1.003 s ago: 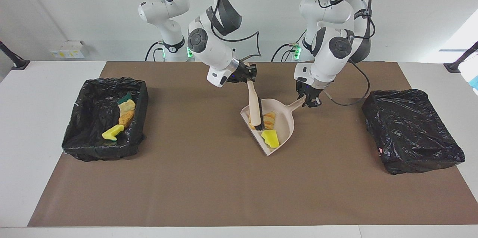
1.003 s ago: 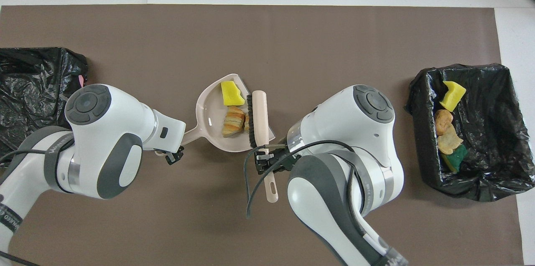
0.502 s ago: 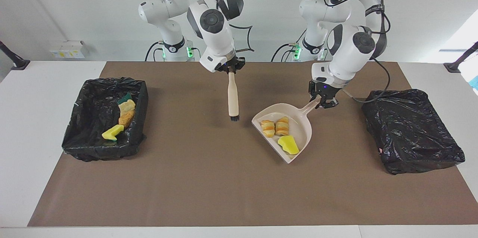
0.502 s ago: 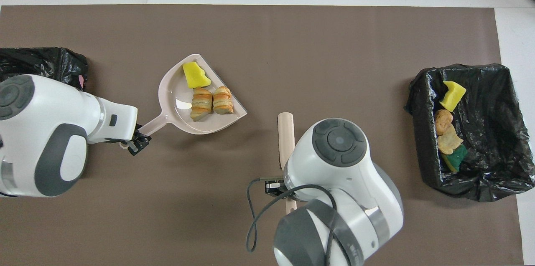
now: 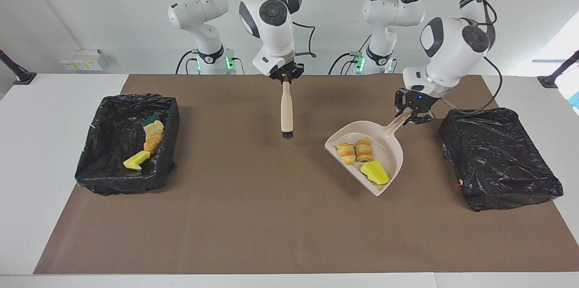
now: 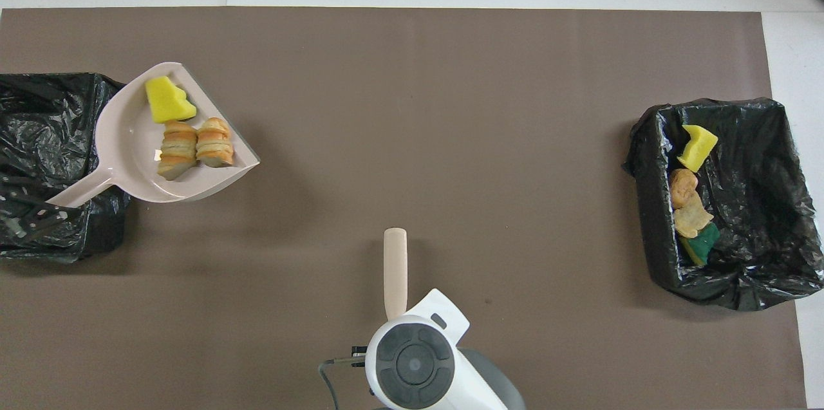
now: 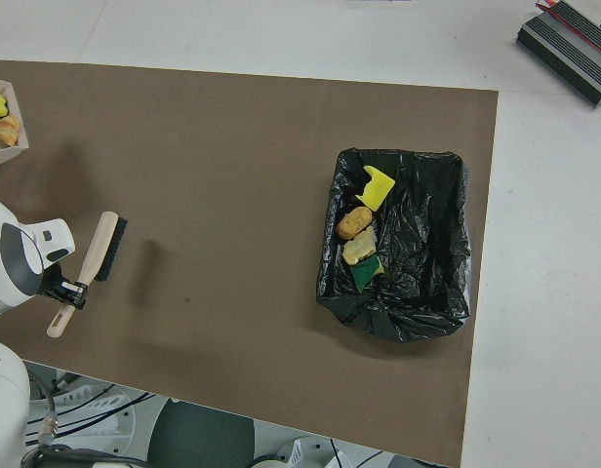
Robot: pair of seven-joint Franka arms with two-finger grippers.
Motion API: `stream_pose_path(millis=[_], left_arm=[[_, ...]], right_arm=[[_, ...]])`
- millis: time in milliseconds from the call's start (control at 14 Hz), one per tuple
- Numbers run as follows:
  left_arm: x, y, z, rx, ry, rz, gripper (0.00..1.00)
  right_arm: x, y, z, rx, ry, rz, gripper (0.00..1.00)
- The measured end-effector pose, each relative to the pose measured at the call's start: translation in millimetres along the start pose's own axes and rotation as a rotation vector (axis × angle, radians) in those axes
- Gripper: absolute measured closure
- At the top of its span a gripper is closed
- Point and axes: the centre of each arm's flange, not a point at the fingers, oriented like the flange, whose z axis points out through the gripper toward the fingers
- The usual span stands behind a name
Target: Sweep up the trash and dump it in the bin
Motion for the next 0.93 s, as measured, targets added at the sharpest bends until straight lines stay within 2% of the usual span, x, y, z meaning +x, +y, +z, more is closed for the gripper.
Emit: stream_pose_path(millis=[143,287,430,645,788,932], left_arm=[[-54.7,-29.4,-18.3,0.043,-0.017,0.047,0.68],[-103.6,-59.5,-40.6,0.094,-0.062,0.111,0.68],[-139.5,-89.3,-56.4,0.128,-0.100,0.141,0.68],[-163.6,-128.7,-68.9,0.165,-0.271,0.173,0.68],[-168.0,-141.6,-73.1,0.176,-0.400,0.204,0.68],[-168.2,-145.2,-76.0,0.175,-0.509,0.236,0.68]], right_arm=[[-11.1,-17.0,32.6,-0.037,0.029,-0.015,0.74],[-12.4,-24.1,59.9,-0.076,0.035,-0.033,0.74],[-9.2,-25.4,64.9,-0.080,0.036,-0.033,0.74],[-7.6,-28.2,54.3,-0.108,0.028,-0.042,0.48],[-1.8,-31.4,32.8,-0.147,0.023,-0.049,0.22],[15.0,-29.1,3.8,-0.150,0.026,-0.046,0.01]])
